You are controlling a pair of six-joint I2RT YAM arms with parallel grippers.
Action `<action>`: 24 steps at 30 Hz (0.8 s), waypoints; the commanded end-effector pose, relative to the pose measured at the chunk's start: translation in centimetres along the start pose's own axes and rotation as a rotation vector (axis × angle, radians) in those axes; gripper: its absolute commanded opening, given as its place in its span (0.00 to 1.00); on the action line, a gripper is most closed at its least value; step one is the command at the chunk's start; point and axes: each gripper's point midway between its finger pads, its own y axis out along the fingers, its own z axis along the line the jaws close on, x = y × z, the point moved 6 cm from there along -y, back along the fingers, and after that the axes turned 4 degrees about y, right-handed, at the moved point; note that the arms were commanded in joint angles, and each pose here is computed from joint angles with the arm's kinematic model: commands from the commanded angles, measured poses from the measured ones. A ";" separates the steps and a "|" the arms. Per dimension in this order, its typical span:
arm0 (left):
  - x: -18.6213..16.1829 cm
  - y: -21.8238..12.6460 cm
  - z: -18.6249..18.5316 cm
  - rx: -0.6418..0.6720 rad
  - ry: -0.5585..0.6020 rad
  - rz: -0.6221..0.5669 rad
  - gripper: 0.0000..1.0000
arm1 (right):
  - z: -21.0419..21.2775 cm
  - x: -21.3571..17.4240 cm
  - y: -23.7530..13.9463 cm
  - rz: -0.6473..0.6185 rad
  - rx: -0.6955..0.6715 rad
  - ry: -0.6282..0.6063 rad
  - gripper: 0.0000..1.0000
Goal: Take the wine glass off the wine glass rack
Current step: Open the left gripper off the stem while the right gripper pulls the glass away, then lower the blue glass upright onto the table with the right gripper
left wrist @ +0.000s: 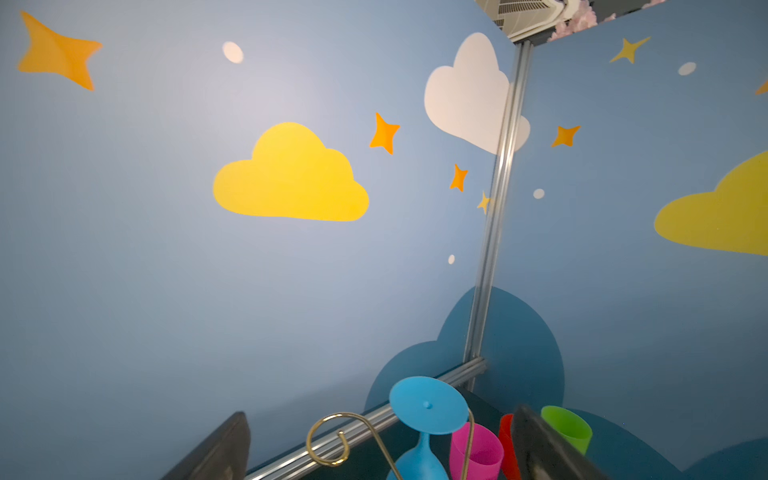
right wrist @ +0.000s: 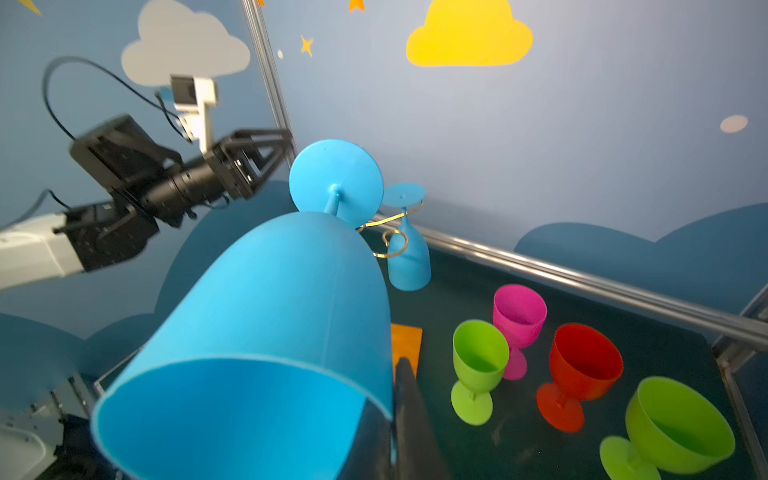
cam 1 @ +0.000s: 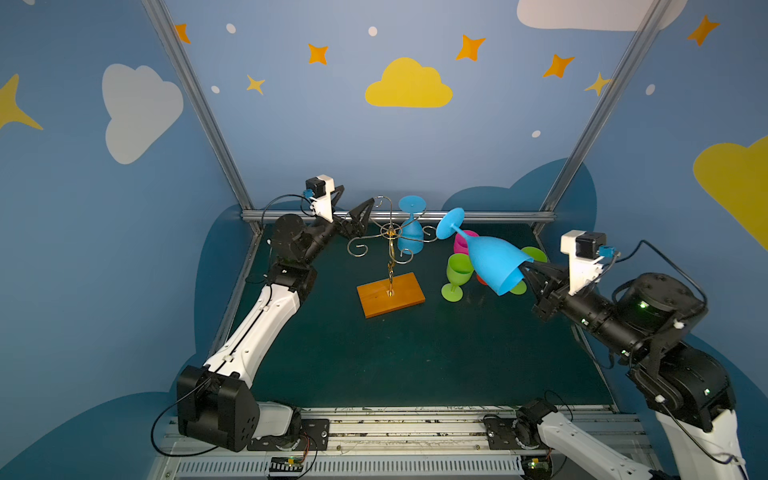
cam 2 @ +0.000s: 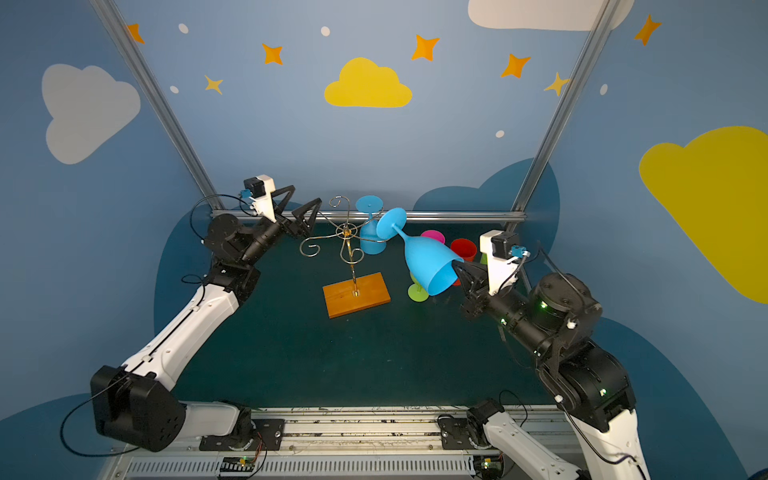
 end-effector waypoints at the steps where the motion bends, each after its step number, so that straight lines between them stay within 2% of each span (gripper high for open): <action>1: 3.4 -1.9 1.1 0.062 0.027 -0.059 0.96 | -0.2 -3.7 0.7 0.211 0.005 0.002 0.00; 6: 4.3 -4.5 3.3 0.158 0.050 -0.125 0.95 | -0.8 -7.7 1.7 0.397 -0.021 0.027 0.00; 10: 5.3 -4.9 4.0 0.136 0.059 -0.119 0.94 | -1.5 -10.2 2.1 0.500 -0.082 0.053 0.00; 14: 3.2 -6.4 4.3 0.185 0.074 -0.089 0.94 | -2.2 -12.2 3.2 0.576 -0.151 0.092 0.00; 17: 1.0 -7.9 4.6 0.217 0.062 -0.074 0.94 | -3.3 -13.4 4.3 0.639 -0.253 0.124 0.00; 24: -0.8 -10.6 5.5 0.297 0.074 -0.064 0.95 | -3.8 -15.7 8.0 0.758 -0.281 0.153 0.00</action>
